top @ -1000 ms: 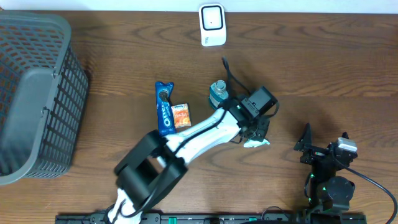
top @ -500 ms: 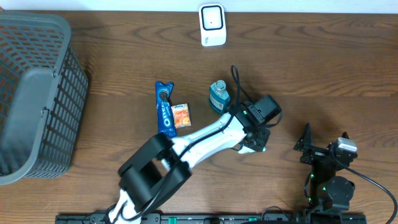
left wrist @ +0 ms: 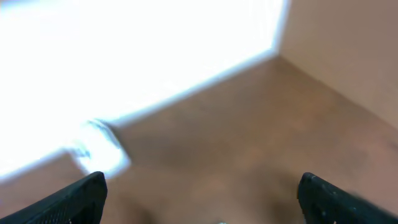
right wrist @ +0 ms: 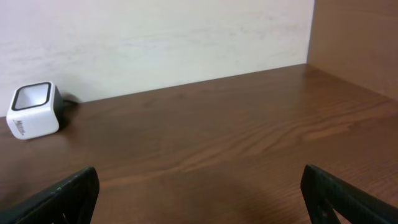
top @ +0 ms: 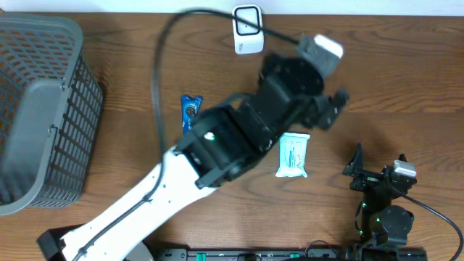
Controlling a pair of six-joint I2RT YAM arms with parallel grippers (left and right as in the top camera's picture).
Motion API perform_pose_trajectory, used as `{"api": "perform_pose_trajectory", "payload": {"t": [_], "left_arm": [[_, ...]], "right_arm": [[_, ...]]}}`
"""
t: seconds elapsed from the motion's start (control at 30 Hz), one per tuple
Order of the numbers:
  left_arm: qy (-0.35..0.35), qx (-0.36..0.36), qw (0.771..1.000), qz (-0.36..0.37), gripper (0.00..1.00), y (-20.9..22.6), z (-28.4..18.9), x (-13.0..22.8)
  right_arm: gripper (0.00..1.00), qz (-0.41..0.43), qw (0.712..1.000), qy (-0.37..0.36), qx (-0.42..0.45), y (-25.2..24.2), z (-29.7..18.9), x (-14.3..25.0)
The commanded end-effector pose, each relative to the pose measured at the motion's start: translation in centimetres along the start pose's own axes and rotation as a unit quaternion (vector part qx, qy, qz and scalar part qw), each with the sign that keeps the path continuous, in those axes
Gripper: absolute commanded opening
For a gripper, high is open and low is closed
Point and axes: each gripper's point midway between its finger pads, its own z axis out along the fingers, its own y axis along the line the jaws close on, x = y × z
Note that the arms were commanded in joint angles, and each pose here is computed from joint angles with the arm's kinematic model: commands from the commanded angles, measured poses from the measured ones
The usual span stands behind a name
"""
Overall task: Scan the item barcode
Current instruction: 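Carry the green bag right and drop it near the right arm, then retract the left arm and grasp the green bag with the right gripper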
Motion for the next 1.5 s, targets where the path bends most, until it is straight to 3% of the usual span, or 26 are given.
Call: {"api": "perform_pose_trajectory", "payload": {"t": [0.0,0.17,0.27,0.37,0.5,0.63,0.77,0.8,0.83,0.93,1.23,1.47], "left_arm": [[-0.095,-0.193,0.973,0.084,0.98,9.2,-6.5,-7.8],[-0.117,-0.367,0.917,0.105,0.98,18.8,-13.0,-11.6],[-0.118,-0.409,0.903,0.058,0.98,22.7,-16.3,-10.9],[-0.107,-0.404,0.908,0.033,0.98,24.3,-18.5,-9.0],[-0.117,-0.395,0.911,0.007,0.98,25.0,-21.4,-7.4],[-0.132,-0.399,0.908,0.002,0.98,25.3,-23.8,-6.1],[-0.147,-0.411,0.899,-0.004,0.98,25.5,-25.4,-4.5],[-0.15,-0.413,0.898,-0.004,0.98,25.5,-25.6,-4.3],[-0.155,-0.417,0.896,-0.006,0.98,25.6,-25.9,-4.0],[-0.164,-0.426,0.89,-0.009,0.98,25.8,-26.6,-3.1],[-0.17,-0.432,0.886,-0.011,0.98,26.1,-27.2,-2.5],[-0.17,-0.432,0.886,-0.011,0.98,26.1,-27.2,-2.5]], "right_arm": [[0.99,0.052,0.997,0.006,-0.054,1.8,-0.1,0.1],[0.99,0.117,0.978,0.056,-0.162,5.7,-0.9,1.2],[0.99,0.159,0.969,0.137,-0.131,5.2,-1.1,3.2],[0.99,0.173,0.944,0.236,-0.15,6.7,-2.1,4.3],[0.99,0.169,0.903,0.35,-0.185,8.9,-2.1,4.2],[0.99,0.136,0.846,0.418,-0.303,12.6,-1.9,3.5],[0.99,0.178,0.785,0.5,-0.318,13.6,-1.6,6.4],[0.97,0.174,0.783,0.507,-0.317,13.5,-1.4,7.0],[0.86,0.164,0.778,0.521,-0.31,13.1,-1.0,8.4],[0.99,0.163,0.756,0.578,-0.261,11.8,-1.0,12.3],[0.99,0.141,0.73,0.632,-0.218,9.9,-0.2,18.8],[0.93,0.169,0.684,0.688,-0.173,9.5,-1.8,22.4]]}}
